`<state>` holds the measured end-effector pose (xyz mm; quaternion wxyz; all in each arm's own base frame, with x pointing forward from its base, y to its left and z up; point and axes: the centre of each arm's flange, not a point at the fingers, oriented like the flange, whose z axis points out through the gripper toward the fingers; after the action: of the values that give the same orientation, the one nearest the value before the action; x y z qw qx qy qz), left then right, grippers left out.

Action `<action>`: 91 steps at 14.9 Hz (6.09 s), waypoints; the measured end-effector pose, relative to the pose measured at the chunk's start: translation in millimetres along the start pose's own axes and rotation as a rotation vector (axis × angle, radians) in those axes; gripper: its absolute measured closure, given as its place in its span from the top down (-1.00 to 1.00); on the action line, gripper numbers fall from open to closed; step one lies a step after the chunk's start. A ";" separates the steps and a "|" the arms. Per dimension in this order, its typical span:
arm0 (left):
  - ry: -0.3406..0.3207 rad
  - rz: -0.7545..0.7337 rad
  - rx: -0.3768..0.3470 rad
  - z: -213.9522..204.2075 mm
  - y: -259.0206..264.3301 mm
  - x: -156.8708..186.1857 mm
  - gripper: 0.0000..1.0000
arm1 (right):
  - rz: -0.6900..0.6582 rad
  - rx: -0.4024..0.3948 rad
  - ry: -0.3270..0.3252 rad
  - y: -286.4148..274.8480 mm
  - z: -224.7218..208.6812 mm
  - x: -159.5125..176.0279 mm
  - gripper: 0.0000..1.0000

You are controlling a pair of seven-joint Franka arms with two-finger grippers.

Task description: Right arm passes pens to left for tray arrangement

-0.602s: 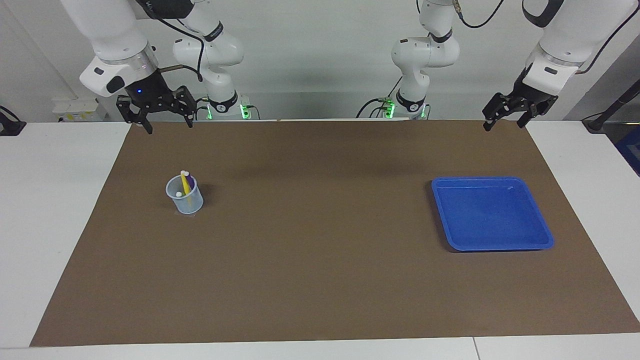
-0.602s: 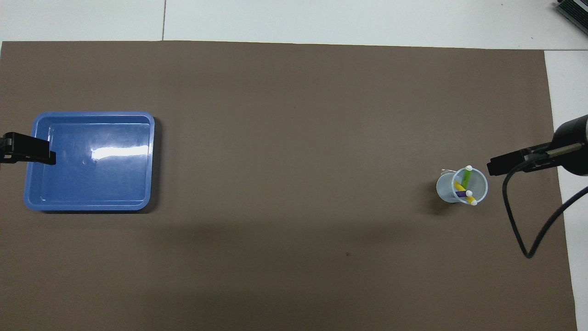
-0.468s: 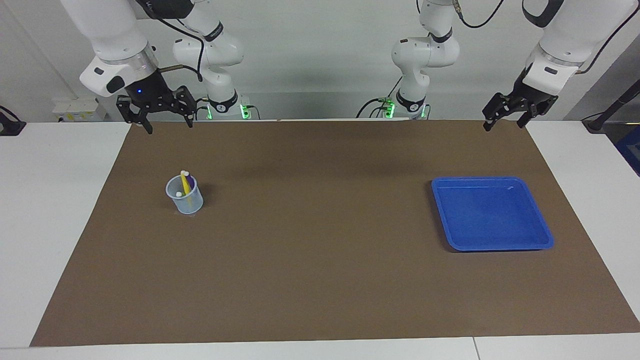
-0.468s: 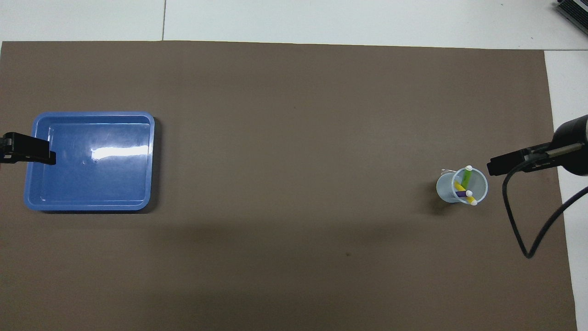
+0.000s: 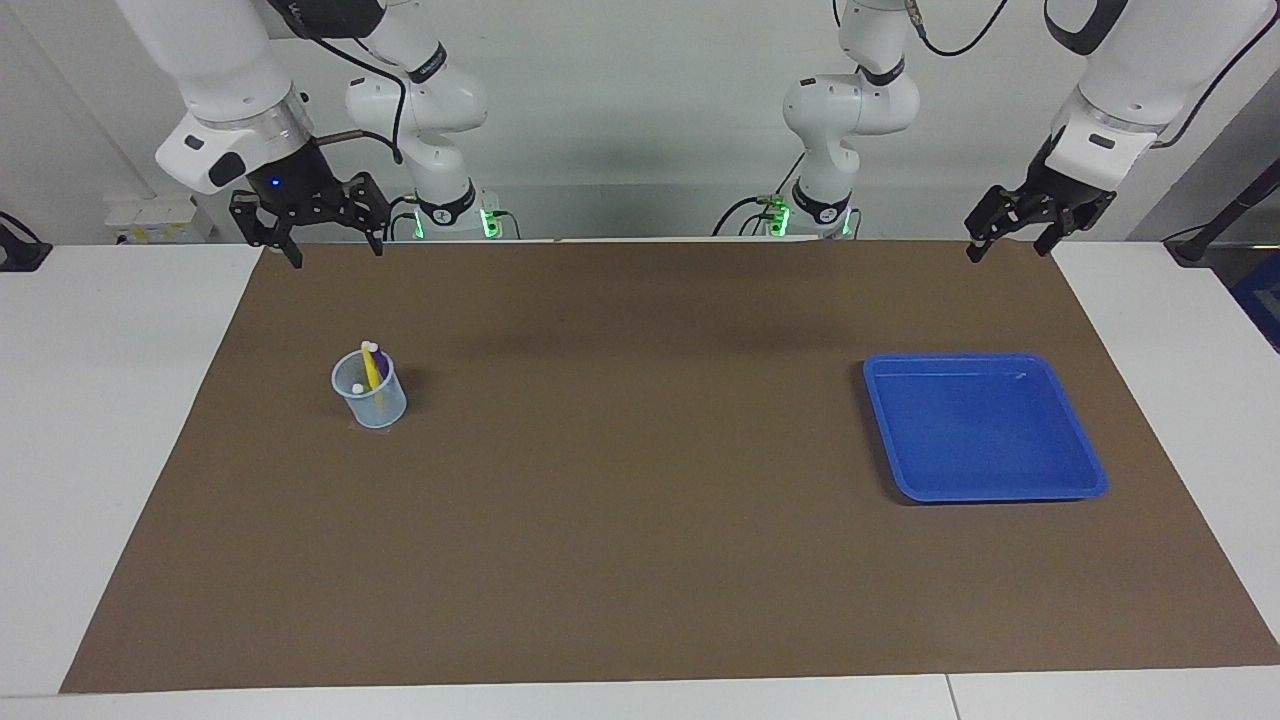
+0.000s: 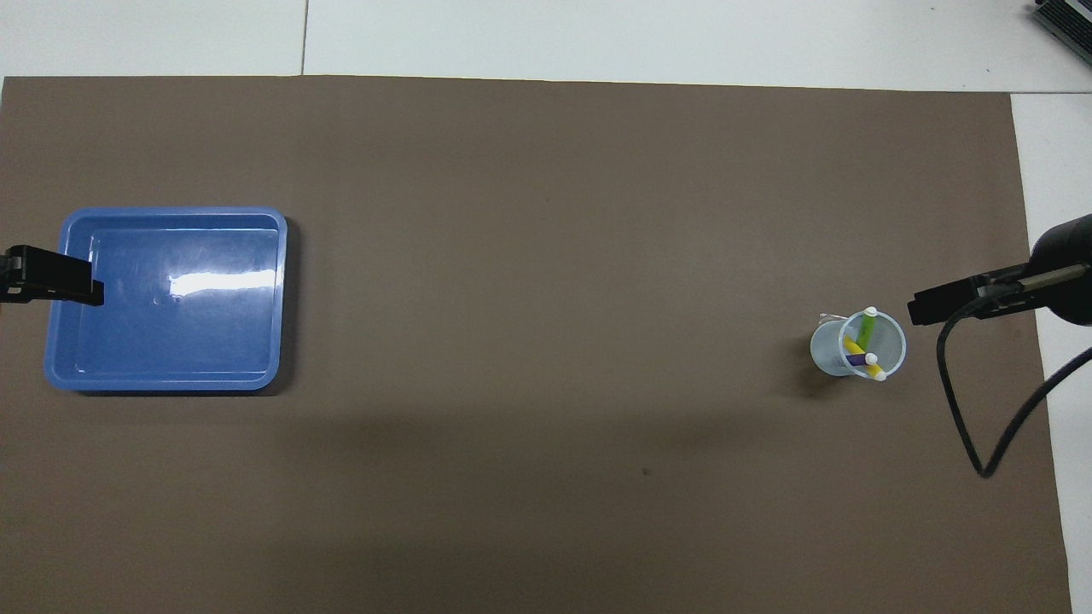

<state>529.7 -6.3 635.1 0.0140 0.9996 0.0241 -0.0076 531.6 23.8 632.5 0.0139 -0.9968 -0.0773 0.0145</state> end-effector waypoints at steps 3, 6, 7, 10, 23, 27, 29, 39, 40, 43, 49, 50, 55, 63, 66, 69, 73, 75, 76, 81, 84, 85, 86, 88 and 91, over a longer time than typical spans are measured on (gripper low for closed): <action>0.000 0.000 0.000 -0.1 -0.2 -0.1 1.00 | 0.001 0.000 0.000 0.3 0.2 0.0 1.00; 0.000 -0.001 0.000 -0.2 -0.4 -0.1 1.00 | 0.000 0.000 0.000 0.1 0.2 0.0 1.00; 0.000 -0.001 0.000 -0.2 -0.6 -0.1 1.00 | -0.001 0.000 0.000 -0.7 0.2 0.1 1.00; -0.001 -0.002 0.000 -0.1 -1.1 -0.2 1.00 | -0.013 0.000 -0.002 -6.6 1.1 0.6 1.00; -0.011 0.003 0.001 -0.7 2.0 -3.0 1.00 | -0.648 0.013 -0.028 6.3 136.3 7.7 1.00; -0.016 -0.019 0.001 0.9 3.9 -4.4 1.00 | -0.887 0.032 -0.047 25.0 183.9 -4.1 0.80; -0.024 -0.042 0.002 4.2 3.6 -6.0 1.00 | -0.946 0.049 -0.066 28.4 200.5 -10.5 0.67; -0.053 -0.057 0.003 12.2 4.1 -15.0 1.00 | -0.966 0.045 -0.072 37.2 211.8 -15.5 0.10; -0.071 -0.055 0.001 16.6 5.1 -18.6 1.00 | -0.965 0.043 -0.069 37.3 212.1 -15.2 0.00; -0.117 -0.060 -0.071 30.0 8.8 -32.2 1.00 | -0.964 0.035 -0.059 37.6 218.2 -15.9 0.01; -0.178 -0.224 -0.217 52.0 23.0 -59.5 1.00 | -0.963 0.032 -0.056 37.6 225.0 -17.7 0.00; -0.173 -0.293 -0.253 53.2 30.1 -59.1 1.00 | -0.963 0.033 -0.056 37.6 225.8 -18.1 -0.03; -0.134 -0.629 -0.426 70.8 79.5 -57.5 1.00 | -0.956 0.032 -0.055 41.0 230.0 -20.0 -0.17; -0.234 -0.985 -0.625 90.2 97.5 -67.9 1.00 | -0.947 0.021 -0.044 46.6 229.0 -19.8 -0.66; -0.243 -1.024 -0.655 111.6 104.2 -70.3 1.00 | -0.948 0.005 -0.023 47.4 216.1 -14.0 -0.66; -0.249 -1.057 -0.688 131.0 117.2 -75.1 1.00 | -0.947 -0.012 0.000 49.6 180.6 -3.3 -0.66; -0.280 -1.143 -0.775 148.7 124.2 -74.3 1.00 | -0.875 -0.028 0.025 49.3 110.6 4.9 -0.66; -0.313 -1.190 -0.827 153.1 126.4 -72.0 1.00 | -0.763 -0.018 0.019 36.0 84.5 4.1 -0.66; -0.323 -1.204 -0.845 153.4 126.5 -71.2 1.00 | -0.705 -0.009 0.022 21.4 78.7 5.3 -0.66; -0.363 -1.266 -0.883 152.0 128.5 -70.7 1.00 | -0.342 0.199 0.067 -82.6 75.1 12.2 -0.66; -0.404 -1.320 -0.880 151.4 143.1 -75.1 1.00 | -0.169 0.321 0.104 -120.3 68.7 15.8 -0.66; -0.417 -1.352 -0.877 150.8 151.1 -77.4 1.00 | -0.123 0.351 0.113 -134.3 67.0 16.5 -0.66; -0.427 -1.385 -0.874 150.7 161.1 -80.2 1.00 | -0.077 0.381 0.126 -151.8 66.0 17.0 -0.66; -0.443 -1.437 -0.867 151.8 185.3 -88.0 1.00 | -0.005 0.422 0.158 -196.2 68.2 14.8 -0.66; -0.466 -1.476 -0.853 155.0 209.8 -97.6 1.00 | 0.049 0.448 0.186 -256.2 78.8 2.1 -0.66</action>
<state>440.2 -224.8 487.5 0.3819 0.6119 0.6606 -0.2084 491.9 279.2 561.4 0.2412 -0.9675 -0.0463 -0.0605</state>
